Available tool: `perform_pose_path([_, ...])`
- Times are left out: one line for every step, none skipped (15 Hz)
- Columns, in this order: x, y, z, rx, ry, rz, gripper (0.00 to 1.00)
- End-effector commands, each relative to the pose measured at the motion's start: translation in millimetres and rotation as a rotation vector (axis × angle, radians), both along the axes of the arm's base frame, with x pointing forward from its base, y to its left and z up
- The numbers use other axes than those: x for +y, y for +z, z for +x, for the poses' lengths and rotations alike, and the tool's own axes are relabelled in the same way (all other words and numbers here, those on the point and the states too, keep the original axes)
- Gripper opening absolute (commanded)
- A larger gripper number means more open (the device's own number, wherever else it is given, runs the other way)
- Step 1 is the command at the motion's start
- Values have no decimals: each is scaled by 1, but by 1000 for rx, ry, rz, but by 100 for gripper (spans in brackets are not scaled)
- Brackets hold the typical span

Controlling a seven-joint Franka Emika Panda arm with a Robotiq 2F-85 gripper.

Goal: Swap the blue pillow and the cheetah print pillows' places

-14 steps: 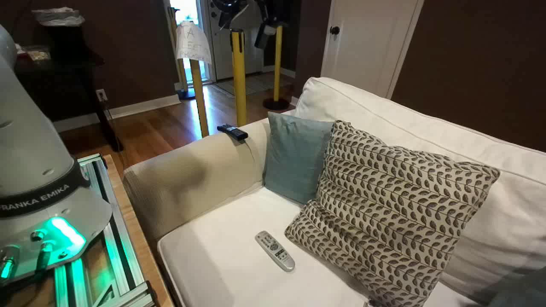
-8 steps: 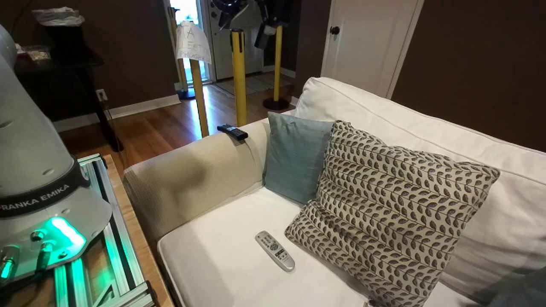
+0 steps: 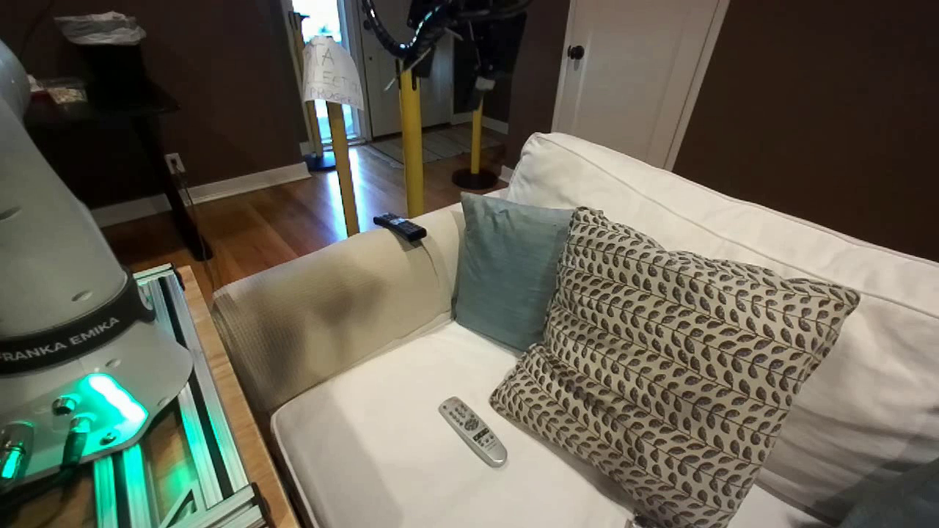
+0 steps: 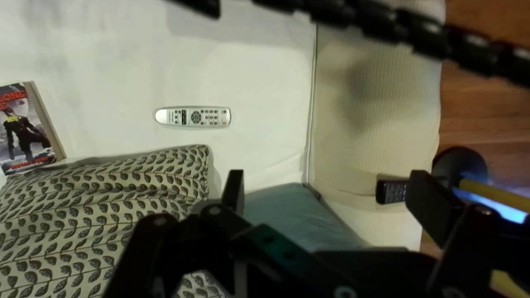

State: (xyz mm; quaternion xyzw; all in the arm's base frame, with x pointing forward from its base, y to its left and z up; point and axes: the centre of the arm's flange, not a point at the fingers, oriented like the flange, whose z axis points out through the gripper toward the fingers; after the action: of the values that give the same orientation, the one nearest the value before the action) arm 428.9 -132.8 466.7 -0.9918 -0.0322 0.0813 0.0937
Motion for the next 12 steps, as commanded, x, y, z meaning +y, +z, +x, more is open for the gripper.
perform_pose_path([22, -49, 47, -108, -151, -88, 100])
perform_pose_path([28, -59, 58, -154, -179, -123, 100])
perform_pose_path([35, -68, 71, -195, -215, -156, 100])
perform_pose_path([42, -76, 82, -232, -254, -172, 100])
perform_pose_path([48, -86, 92, -260, -285, -179, 100])
perform_pose_path([56, -96, 99, -249, -271, -171, 100])
perform_pose_path([46, -74, 84, -255, -241, -148, 100])
perform_pose_path([53, -86, 89, -252, -248, -152, 100])
perform_pose_path([56, -93, 93, -247, -251, -155, 100])
perform_pose_path([57, -97, 94, -242, -252, -156, 100])
perform_pose_path([56, -97, 95, -242, -253, -156, 100])
perform_pose_path([55, -96, 96, -245, -255, -156, 100])
